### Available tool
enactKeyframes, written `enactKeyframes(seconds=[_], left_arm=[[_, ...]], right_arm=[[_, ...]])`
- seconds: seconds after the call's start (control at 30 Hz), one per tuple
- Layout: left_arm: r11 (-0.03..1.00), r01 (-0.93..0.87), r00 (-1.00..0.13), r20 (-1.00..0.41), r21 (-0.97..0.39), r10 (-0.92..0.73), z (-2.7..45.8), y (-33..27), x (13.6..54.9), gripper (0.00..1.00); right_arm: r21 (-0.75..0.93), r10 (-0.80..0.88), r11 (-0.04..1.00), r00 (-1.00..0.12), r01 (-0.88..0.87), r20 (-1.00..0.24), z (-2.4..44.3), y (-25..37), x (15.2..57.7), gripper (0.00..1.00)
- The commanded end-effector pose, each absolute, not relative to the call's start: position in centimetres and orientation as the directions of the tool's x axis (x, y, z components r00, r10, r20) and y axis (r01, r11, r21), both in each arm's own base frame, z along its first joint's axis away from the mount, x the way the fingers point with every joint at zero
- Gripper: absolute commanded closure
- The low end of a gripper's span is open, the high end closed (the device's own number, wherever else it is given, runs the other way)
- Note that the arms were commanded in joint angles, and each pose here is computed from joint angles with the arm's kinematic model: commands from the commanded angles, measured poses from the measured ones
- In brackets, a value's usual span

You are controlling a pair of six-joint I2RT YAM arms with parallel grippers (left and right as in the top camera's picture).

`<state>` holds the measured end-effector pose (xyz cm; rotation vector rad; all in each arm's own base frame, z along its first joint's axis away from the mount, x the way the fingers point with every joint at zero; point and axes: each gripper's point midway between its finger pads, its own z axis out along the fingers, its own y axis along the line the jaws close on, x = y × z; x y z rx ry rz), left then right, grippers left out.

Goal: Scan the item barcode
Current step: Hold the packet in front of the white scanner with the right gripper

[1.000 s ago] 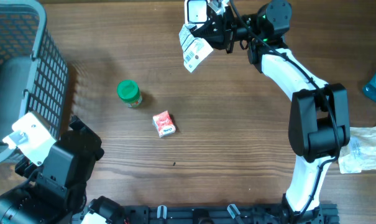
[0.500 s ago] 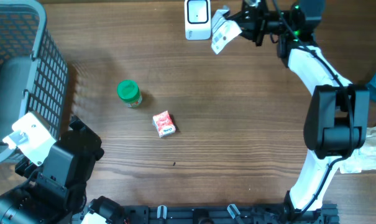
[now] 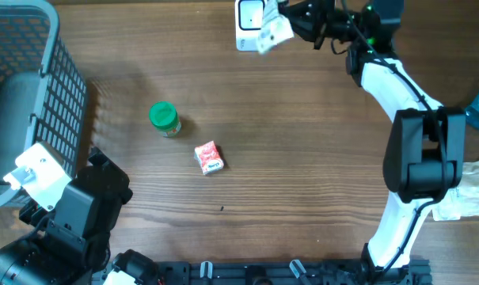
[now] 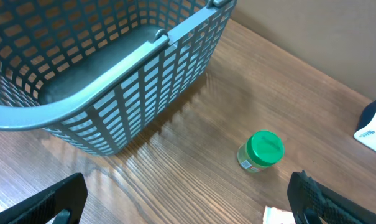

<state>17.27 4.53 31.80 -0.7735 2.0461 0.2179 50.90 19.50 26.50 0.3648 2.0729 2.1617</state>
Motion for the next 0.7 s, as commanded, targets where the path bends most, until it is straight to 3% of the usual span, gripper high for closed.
enactKeyframes(seconds=[0.0, 0.1, 0.33, 0.53, 0.67], left_arm=[[0.774, -0.614, -0.373, -0.808, -0.154, -0.456, 32.0, 4.7, 17.3, 0.0], [0.774, -0.614, -0.373, -0.808, -0.154, -0.456, 32.0, 4.7, 17.3, 0.0], [0.774, -0.614, -0.373, -0.808, -0.154, -0.456, 32.0, 4.7, 17.3, 0.0], [0.774, -0.614, -0.373, -0.808, -0.154, -0.456, 32.0, 4.7, 17.3, 0.0], [0.774, -0.614, -0.373, -0.808, -0.154, -0.456, 32.0, 4.7, 17.3, 0.0]], right_arm=[[0.99, 0.568, -0.075, -0.81, 0.122, 0.143, 26.8, 17.0, 56.4, 0.91], [0.988, 0.683, -0.003, -0.722, 0.152, 0.113, 25.4, 16.2, 58.3, 0.93], [0.838, 0.814, 0.39, -0.569, 0.382, -0.119, 19.8, 14.4, 58.4, 0.95], [0.657, 0.664, 0.709, -0.554, 0.255, -0.502, 21.0, 15.5, 58.6, 0.94], [0.341, 0.385, 0.923, -0.457, 0.179, -0.802, 23.0, 15.0, 59.2, 0.94]])
